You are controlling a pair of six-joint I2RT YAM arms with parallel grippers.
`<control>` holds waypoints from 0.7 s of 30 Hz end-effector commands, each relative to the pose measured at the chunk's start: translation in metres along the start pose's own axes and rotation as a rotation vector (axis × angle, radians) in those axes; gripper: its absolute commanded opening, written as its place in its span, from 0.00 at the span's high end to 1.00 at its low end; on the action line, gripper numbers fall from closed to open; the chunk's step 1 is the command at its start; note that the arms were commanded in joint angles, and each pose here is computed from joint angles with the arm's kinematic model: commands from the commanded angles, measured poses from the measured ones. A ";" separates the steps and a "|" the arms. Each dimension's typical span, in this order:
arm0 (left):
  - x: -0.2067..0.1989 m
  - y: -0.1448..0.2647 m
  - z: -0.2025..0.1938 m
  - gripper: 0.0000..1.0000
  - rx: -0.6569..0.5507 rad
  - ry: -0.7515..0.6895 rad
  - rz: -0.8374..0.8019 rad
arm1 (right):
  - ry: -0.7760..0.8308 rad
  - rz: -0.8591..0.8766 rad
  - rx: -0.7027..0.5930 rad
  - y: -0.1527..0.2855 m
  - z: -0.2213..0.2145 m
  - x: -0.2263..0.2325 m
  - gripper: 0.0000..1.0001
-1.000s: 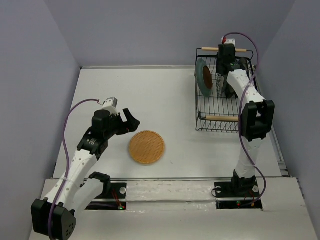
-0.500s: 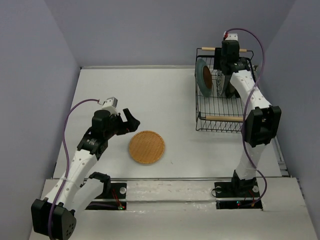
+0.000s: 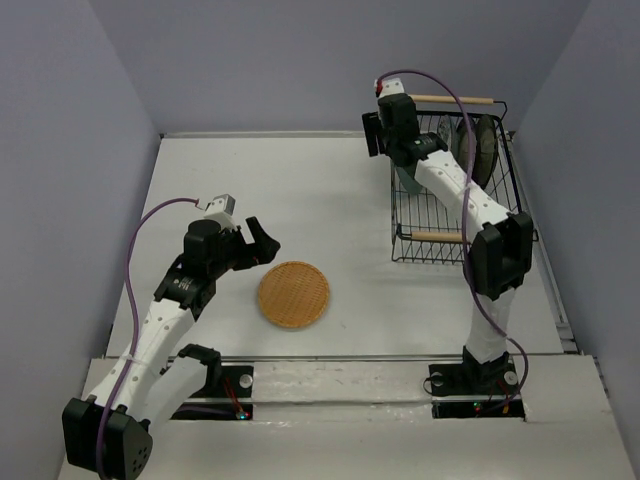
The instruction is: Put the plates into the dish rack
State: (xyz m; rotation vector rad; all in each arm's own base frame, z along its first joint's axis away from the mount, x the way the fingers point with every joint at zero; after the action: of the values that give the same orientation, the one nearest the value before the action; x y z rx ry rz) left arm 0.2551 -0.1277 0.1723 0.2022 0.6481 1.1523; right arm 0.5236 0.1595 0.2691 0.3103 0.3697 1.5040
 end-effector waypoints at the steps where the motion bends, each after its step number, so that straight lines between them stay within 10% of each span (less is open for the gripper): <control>1: -0.006 0.002 0.004 0.01 -0.029 -0.027 -0.034 | 0.036 -0.066 -0.017 -0.009 0.004 0.000 0.24; 21: -0.007 0.002 0.004 0.01 -0.028 -0.027 -0.041 | 0.042 -0.294 -0.055 -0.017 0.015 -0.036 0.93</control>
State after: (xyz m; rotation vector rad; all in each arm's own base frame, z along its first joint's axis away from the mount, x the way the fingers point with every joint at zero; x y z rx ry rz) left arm 0.2547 -0.1281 0.1731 0.2001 0.6467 1.1486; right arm 0.5408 0.1364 0.2317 0.2185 0.5056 1.2852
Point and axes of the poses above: each gripper's point midway between its finger pads, its own y axis back along the fingers, its own x axis along the line the jaws close on, z = x × y, the point moved 1 cm from there along y, back along the fingers, and after that the axes turned 10 degrees about -y, right-handed, at the moved point
